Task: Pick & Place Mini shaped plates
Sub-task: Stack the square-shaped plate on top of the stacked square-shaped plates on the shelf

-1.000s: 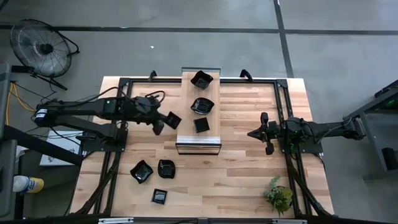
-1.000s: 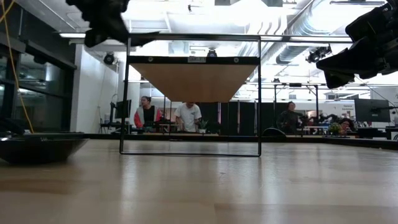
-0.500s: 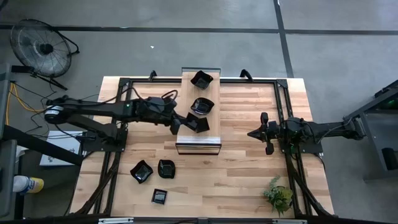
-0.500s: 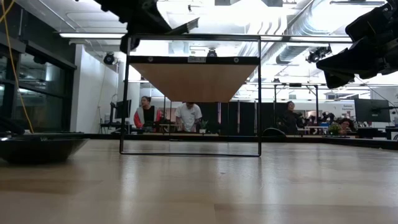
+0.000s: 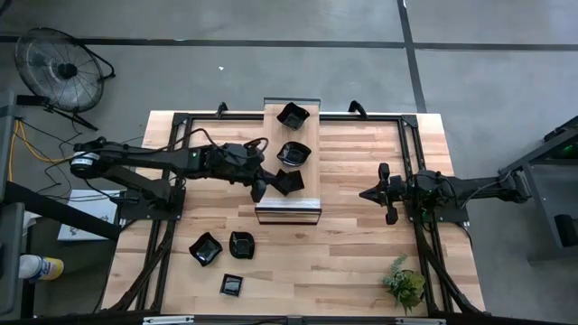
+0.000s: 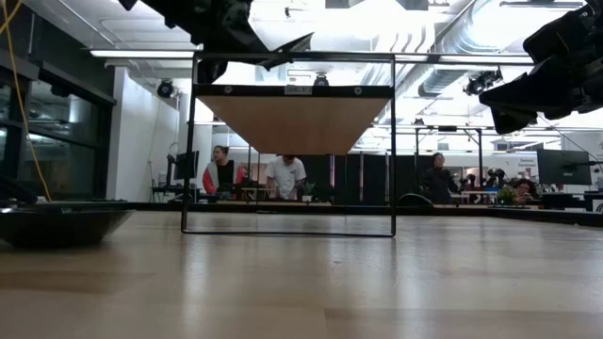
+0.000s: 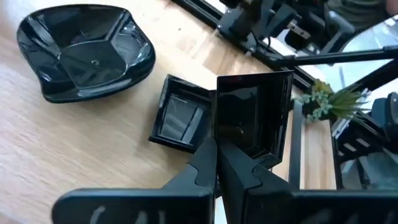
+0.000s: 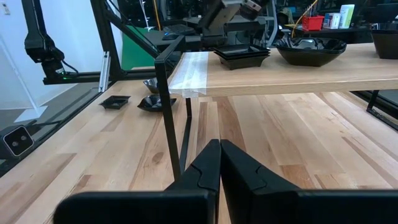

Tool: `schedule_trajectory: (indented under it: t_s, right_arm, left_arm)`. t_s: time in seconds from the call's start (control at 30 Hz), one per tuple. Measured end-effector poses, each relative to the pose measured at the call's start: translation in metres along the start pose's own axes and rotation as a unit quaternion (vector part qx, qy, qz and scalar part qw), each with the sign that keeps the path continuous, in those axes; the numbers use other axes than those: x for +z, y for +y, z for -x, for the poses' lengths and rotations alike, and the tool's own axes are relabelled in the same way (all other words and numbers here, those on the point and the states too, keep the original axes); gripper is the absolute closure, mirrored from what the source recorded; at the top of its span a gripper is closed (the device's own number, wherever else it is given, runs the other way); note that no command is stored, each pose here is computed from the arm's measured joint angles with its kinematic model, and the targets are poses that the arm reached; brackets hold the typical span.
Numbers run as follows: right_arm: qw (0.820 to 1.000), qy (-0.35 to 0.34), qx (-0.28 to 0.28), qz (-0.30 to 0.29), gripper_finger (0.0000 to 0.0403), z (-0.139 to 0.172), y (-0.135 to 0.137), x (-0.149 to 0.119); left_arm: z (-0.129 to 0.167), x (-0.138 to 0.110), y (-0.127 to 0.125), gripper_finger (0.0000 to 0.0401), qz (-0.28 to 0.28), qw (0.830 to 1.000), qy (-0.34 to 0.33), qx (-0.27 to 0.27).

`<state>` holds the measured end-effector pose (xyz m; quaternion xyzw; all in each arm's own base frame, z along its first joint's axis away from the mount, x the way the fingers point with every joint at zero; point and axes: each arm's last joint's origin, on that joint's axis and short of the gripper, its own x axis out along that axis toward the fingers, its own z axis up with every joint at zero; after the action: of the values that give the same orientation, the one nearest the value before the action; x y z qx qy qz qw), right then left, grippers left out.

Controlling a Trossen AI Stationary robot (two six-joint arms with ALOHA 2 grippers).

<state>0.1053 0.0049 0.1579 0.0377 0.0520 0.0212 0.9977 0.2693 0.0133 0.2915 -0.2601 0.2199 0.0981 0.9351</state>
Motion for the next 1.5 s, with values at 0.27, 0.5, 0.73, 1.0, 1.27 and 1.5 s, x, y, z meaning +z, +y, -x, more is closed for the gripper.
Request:
schedule_trajectory:
  t_s: [0.27,0.5,0.73,1.0,1.27,1.5]
  right_arm:
    - [1.0,0.0,0.0,0.0,0.0398,0.0,0.0,0.0]
    - [1.0,0.0,0.0,0.0,0.0398,0.0,0.0,0.0]
    - [1.0,0.0,0.0,0.0,0.0398,0.0,0.0,0.0]
    - [1.0,0.0,0.0,0.0,0.0398,0.0,0.0,0.0]
    - [1.0,0.0,0.0,0.0,0.0398,0.0,0.0,0.0]
    - [1.0,0.0,0.0,0.0,0.0398,0.0,0.0,0.0]
  left_arm:
    - [0.008,0.048,-0.009,0.04,-0.054,0.996,0.055,0.034]
    - [-0.009,0.087,-0.014,0.04,-0.127,0.975,0.182,0.013]
    - [-0.038,0.109,-0.013,0.04,-0.148,0.96,0.239,0.008]
    - [-0.055,0.112,-0.006,0.04,-0.155,0.947,0.28,0.009]
    - [-0.055,0.111,-0.002,0.04,-0.16,0.943,0.29,0.043]
    - [-0.052,0.109,0.001,0.04,-0.159,0.938,0.301,0.065]
